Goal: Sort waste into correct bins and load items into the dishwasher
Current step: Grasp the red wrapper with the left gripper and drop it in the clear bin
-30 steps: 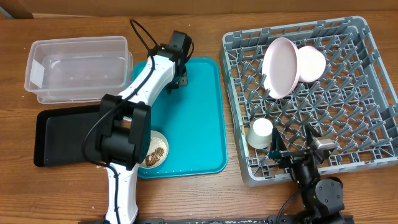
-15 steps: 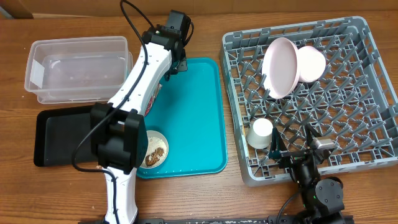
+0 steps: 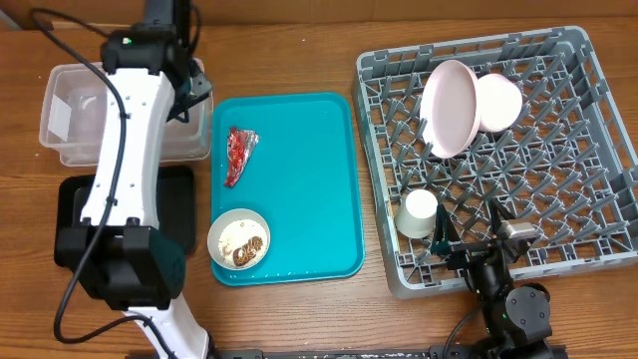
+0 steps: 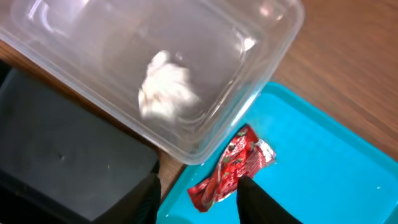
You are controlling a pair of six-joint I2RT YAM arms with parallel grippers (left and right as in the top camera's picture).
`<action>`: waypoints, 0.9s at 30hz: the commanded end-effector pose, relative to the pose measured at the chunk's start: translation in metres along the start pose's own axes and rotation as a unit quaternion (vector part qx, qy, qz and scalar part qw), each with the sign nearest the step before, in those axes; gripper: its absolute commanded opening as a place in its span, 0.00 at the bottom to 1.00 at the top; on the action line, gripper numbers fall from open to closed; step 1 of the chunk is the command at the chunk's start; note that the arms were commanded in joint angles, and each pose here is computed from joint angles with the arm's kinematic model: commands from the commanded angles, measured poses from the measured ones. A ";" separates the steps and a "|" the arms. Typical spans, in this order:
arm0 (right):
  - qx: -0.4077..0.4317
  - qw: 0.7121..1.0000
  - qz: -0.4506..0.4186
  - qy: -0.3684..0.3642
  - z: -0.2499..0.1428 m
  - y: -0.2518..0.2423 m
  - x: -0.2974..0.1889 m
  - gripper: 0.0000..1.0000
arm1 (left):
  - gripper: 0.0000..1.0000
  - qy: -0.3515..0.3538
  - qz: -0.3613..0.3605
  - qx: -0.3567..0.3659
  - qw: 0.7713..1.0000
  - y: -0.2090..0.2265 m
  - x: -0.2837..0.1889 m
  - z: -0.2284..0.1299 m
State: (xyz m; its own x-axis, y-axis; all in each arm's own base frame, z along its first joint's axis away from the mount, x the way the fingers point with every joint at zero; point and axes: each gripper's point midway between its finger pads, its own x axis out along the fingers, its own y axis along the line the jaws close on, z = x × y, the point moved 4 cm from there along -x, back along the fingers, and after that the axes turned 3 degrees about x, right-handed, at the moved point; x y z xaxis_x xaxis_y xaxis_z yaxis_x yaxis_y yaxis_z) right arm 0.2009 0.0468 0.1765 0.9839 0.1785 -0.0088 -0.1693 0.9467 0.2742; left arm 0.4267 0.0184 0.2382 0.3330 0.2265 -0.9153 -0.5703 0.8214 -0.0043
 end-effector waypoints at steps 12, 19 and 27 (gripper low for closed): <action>0.000 1.000 0.005 -0.003 -0.002 0.001 0.000 1.00 | 0.61 0.062 -0.072 0.236 0.967 -0.056 -0.015 -0.058; 0.000 1.000 0.005 -0.003 -0.002 0.001 0.000 1.00 | 0.76 0.053 0.065 0.318 0.944 -0.056 0.034 -0.094; 0.000 1.000 0.005 -0.003 -0.002 0.001 0.000 1.00 | 0.73 0.090 0.088 0.289 0.949 -0.052 0.099 -0.100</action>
State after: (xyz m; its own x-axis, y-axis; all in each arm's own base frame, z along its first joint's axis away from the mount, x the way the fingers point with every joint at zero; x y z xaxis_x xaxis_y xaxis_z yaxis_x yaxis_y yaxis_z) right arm 0.2009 0.0467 0.1764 0.9840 0.1781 -0.0092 -0.1688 0.9467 0.2745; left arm 0.4067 -0.0622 0.1306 0.1369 0.3354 -0.9321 -0.0949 0.9410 0.3247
